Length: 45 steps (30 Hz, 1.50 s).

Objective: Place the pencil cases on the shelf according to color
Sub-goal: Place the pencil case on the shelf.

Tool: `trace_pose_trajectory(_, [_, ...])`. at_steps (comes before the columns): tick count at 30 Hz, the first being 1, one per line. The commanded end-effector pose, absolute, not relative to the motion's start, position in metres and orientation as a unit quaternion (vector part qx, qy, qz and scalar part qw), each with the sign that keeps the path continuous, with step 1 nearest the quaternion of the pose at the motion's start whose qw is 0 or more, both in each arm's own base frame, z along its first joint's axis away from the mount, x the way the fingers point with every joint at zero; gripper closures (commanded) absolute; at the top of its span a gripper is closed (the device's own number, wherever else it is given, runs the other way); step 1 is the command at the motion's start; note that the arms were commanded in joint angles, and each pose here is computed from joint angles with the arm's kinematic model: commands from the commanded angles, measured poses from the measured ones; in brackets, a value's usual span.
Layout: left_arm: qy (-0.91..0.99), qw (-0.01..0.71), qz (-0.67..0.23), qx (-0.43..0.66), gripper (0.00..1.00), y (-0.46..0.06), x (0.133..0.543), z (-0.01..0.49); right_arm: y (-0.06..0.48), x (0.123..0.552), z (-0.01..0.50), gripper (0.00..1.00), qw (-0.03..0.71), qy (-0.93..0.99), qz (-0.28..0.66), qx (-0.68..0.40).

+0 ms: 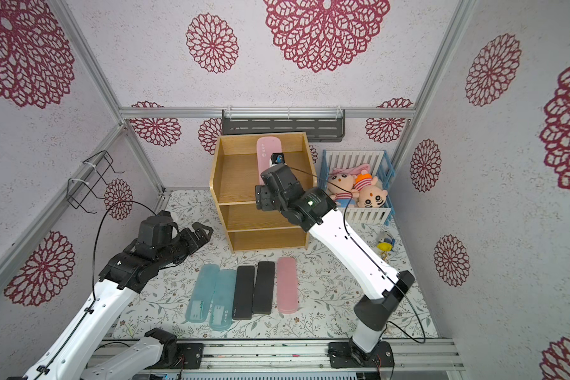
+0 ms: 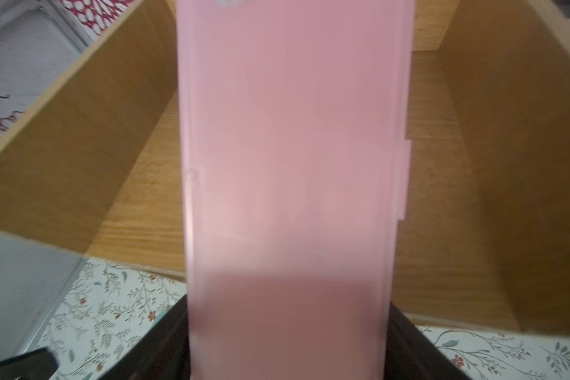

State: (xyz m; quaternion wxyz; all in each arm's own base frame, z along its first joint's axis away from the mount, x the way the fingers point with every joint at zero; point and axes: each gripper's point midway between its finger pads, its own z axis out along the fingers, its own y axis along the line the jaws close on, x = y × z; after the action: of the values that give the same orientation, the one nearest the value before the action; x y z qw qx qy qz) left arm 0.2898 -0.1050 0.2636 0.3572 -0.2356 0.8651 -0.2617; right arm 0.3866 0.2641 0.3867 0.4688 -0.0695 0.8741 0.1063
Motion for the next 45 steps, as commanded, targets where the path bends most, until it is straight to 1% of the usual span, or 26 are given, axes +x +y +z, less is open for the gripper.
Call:
trace_pose_trajectory(1, [0.855, 0.371, -0.288, -0.221, 0.03, -0.115, 0.295, 0.278, 0.248, 0.406, 0.395, 0.40, 0.471, 0.875, 0.081, -0.078])
trace_pose_trajectory(5, [0.858, 0.362, -0.299, -0.208, 0.03, -0.123, 0.296, 0.276, 0.244, 0.428, 0.384, 0.37, 0.457, 0.884, 0.068, -0.070])
trace_pose_trajectory(7, [0.860, 0.357, -0.302, -0.205, 0.03, -0.126, 0.296, 0.274, 0.241, 0.432, 0.380, 0.33, 0.452, 0.888, 0.058, -0.064])
trace_pose_trajectory(10, [0.861, 0.353, -0.307, -0.200, 0.03, -0.131, 0.297, 0.269, 0.241, 0.433, 0.378, 0.11, 0.450, 0.889, 0.062, -0.057])
trace_pose_trajectory(11, [0.861, 0.352, -0.309, -0.198, 0.03, -0.133, 0.298, 0.268, 0.243, 0.433, 0.380, 0.06, 0.451, 0.888, 0.069, -0.058])
trace_pose_trajectory(13, [0.863, 0.347, -0.311, -0.195, 0.03, -0.136, 0.298, 0.264, 0.245, 0.431, 0.386, 0.03, 0.455, 0.885, 0.081, -0.059])
trace_pose_trajectory(15, [0.865, 0.344, -0.309, -0.193, 0.03, -0.138, 0.297, 0.262, 0.245, 0.427, 0.395, 0.01, 0.462, 0.880, 0.093, -0.058])
trace_pose_trajectory(20, [0.865, 0.348, -0.302, -0.196, 0.03, -0.138, 0.294, 0.261, 0.242, 0.417, 0.431, 0.01, 0.499, 0.855, 0.122, -0.064])
trace_pose_trajectory(23, [0.865, 0.351, -0.302, -0.195, 0.03, -0.138, 0.293, 0.264, 0.240, 0.410, 0.448, 0.05, 0.514, 0.844, 0.135, -0.066])
trace_pose_trajectory(24, [0.864, 0.353, -0.303, -0.194, 0.03, -0.139, 0.292, 0.265, 0.239, 0.409, 0.449, 0.08, 0.515, 0.844, 0.136, -0.068])
trace_pose_trajectory(26, [0.864, 0.353, -0.303, -0.193, 0.03, -0.141, 0.292, 0.266, 0.239, 0.408, 0.445, 0.21, 0.509, 0.848, 0.131, -0.071])
trace_pose_trajectory(27, [0.864, 0.354, -0.303, -0.192, 0.03, -0.142, 0.291, 0.267, 0.239, 0.409, 0.439, 0.27, 0.503, 0.852, 0.127, -0.071])
trace_pose_trajectory(31, [0.865, 0.352, -0.302, -0.191, 0.03, -0.146, 0.290, 0.266, 0.238, 0.415, 0.408, 0.44, 0.468, 0.876, 0.096, -0.066])
trace_pose_trajectory(33, [0.866, 0.351, -0.301, -0.190, 0.03, -0.148, 0.289, 0.265, 0.236, 0.416, 0.391, 0.51, 0.452, 0.886, 0.082, -0.064])
trace_pose_trajectory(35, [0.867, 0.350, -0.299, -0.192, 0.03, -0.149, 0.287, 0.263, 0.234, 0.415, 0.376, 0.53, 0.443, 0.891, 0.076, -0.062])
trace_pose_trajectory(38, [0.868, 0.347, -0.299, -0.194, 0.03, -0.152, 0.284, 0.259, 0.234, 0.409, 0.360, 0.55, 0.445, 0.889, 0.088, -0.064])
trace_pose_trajectory(41, [0.869, 0.344, -0.300, -0.192, 0.03, -0.155, 0.281, 0.256, 0.232, 0.404, 0.361, 0.54, 0.455, 0.883, 0.098, -0.060])
trace_pose_trajectory(44, [0.870, 0.347, -0.298, -0.188, 0.03, -0.156, 0.278, 0.258, 0.228, 0.403, 0.396, 0.40, 0.491, 0.863, 0.109, -0.057])
trace_pose_trajectory(45, [0.870, 0.349, -0.295, -0.186, 0.03, -0.155, 0.277, 0.260, 0.227, 0.402, 0.409, 0.32, 0.501, 0.856, 0.112, -0.058])
